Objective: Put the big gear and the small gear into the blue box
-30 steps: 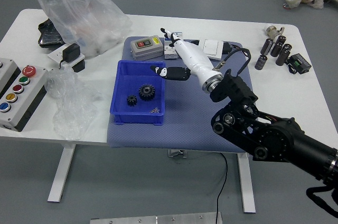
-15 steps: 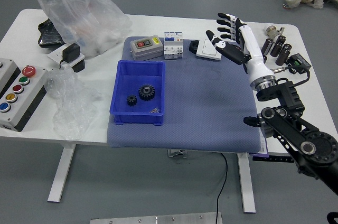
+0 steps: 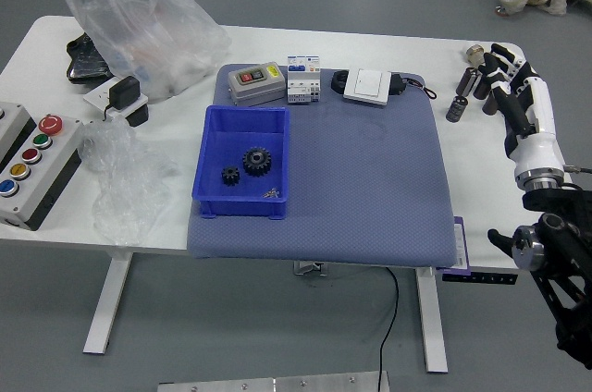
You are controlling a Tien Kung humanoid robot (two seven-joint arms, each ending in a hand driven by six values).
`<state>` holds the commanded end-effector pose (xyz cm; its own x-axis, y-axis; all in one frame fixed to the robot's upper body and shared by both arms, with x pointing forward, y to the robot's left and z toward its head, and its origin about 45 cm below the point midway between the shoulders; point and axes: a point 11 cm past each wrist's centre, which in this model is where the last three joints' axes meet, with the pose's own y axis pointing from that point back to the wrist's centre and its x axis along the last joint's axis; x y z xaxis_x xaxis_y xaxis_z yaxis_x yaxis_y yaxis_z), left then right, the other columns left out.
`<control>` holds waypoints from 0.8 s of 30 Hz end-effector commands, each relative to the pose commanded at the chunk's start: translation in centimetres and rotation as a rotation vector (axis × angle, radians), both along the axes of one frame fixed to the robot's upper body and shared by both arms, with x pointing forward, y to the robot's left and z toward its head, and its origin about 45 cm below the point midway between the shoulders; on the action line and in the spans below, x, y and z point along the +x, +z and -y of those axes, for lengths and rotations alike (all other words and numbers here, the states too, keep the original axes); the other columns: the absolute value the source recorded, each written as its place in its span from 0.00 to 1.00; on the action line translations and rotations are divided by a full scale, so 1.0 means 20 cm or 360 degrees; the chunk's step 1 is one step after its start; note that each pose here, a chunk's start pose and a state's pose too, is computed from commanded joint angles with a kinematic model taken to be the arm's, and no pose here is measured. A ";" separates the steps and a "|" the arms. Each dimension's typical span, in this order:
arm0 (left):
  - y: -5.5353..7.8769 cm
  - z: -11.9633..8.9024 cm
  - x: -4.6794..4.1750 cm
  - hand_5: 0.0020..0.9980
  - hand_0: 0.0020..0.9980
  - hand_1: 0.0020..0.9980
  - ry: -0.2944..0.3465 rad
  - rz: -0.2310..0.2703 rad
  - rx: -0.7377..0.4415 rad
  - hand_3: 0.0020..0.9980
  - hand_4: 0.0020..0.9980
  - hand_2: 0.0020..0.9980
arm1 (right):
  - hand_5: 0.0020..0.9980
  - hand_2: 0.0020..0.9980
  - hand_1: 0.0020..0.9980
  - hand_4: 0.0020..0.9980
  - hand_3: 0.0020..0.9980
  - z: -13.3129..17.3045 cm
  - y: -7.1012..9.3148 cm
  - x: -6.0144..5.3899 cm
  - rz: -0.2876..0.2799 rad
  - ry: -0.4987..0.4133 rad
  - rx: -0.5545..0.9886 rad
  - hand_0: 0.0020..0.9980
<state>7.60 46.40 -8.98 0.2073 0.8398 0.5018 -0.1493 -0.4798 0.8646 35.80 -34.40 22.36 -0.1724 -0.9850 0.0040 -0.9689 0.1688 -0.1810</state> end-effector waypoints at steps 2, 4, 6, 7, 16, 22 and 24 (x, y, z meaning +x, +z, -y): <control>0.00 -0.01 0.006 0.43 0.61 0.43 -0.0009 0.0004 0.0003 0.65 0.63 0.48 | 0.55 0.78 0.79 0.84 0.77 0.03 0.02 -0.02 0.0041 -0.0035 0.0026 0.85; 0.01 -0.01 0.008 0.43 0.61 0.43 -0.0013 0.0004 0.0007 0.65 0.63 0.48 | 0.55 0.78 0.79 0.84 0.77 0.07 0.03 -0.04 0.0066 -0.0073 0.0031 0.85; 0.01 -0.02 0.009 0.43 0.61 0.43 -0.0013 0.0007 0.0011 0.65 0.63 0.48 | 0.55 0.78 0.79 0.84 0.77 0.12 0.04 -0.05 0.0079 -0.0121 0.0030 0.85; 0.01 -0.03 0.009 0.43 0.61 0.43 -0.0012 0.0008 0.0013 0.65 0.63 0.48 | 0.55 0.78 0.79 0.84 0.77 0.14 0.05 -0.06 0.0082 -0.0136 0.0029 0.85; 0.02 -0.06 -0.022 0.43 0.61 0.45 0.0039 0.0027 0.0018 0.65 0.67 0.49 | 0.56 0.78 0.78 0.83 0.76 0.32 0.11 -0.12 0.0139 -0.0320 0.0032 0.85; 0.04 -0.10 -0.021 0.42 0.61 0.46 0.0074 0.0044 0.0032 0.65 0.68 0.49 | 0.58 0.78 0.78 0.83 0.76 0.40 0.16 -0.14 0.0186 -0.0415 0.0035 0.84; 0.05 -0.11 -0.008 0.42 0.61 0.46 0.0078 0.0055 0.0033 0.65 0.68 0.49 | 0.58 0.78 0.78 0.83 0.76 0.42 0.17 -0.15 0.0196 -0.0435 0.0044 0.84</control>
